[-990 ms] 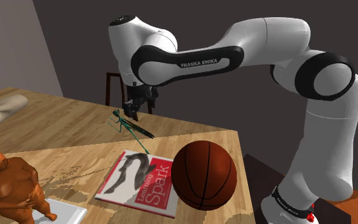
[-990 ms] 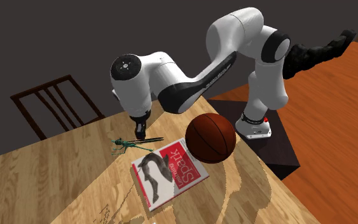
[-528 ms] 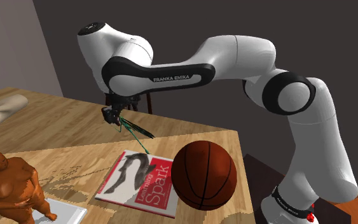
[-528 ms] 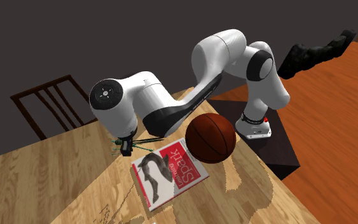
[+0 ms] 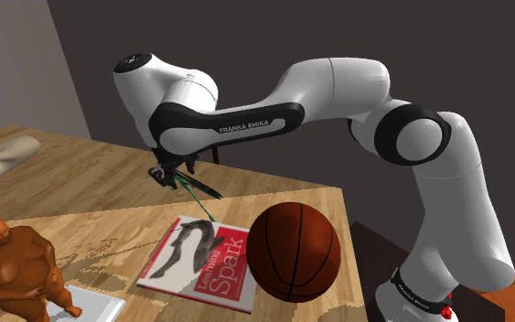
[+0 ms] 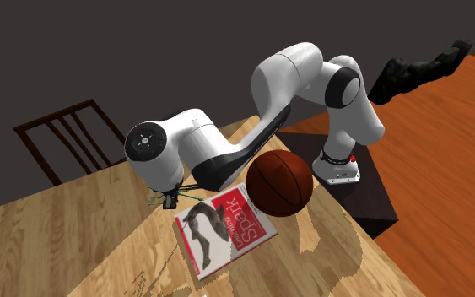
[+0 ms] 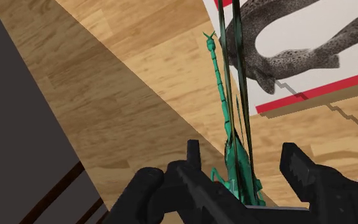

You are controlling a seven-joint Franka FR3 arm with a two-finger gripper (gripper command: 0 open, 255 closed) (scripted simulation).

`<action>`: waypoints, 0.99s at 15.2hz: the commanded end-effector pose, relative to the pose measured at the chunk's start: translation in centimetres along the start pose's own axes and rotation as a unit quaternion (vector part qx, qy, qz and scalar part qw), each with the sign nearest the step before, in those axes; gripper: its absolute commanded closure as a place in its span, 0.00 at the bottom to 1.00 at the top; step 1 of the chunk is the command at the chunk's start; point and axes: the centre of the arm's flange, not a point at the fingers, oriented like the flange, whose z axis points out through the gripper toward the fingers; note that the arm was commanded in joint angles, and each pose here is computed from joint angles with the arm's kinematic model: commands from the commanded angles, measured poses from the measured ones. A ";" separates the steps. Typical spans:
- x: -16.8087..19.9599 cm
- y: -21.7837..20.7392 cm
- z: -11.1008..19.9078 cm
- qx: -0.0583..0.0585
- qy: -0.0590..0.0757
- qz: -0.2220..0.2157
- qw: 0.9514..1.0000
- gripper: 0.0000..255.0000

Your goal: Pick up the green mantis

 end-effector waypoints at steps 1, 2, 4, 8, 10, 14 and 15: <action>0.0 -0.1 0.1 0.000 0.000 0.000 1.000 1.00; 0.0 0.0 0.1 0.000 0.000 0.000 1.000 1.00; 0.0 0.0 0.1 0.000 0.000 0.000 1.000 1.00; 0.0 0.0 0.1 0.000 0.000 0.000 1.000 1.00; 0.0 0.1 -0.4 0.000 0.000 0.000 1.000 1.00; 0.2 0.8 -2.4 0.000 0.000 0.000 1.000 1.00; 0.3 0.9 -2.9 0.000 0.000 0.000 1.000 1.00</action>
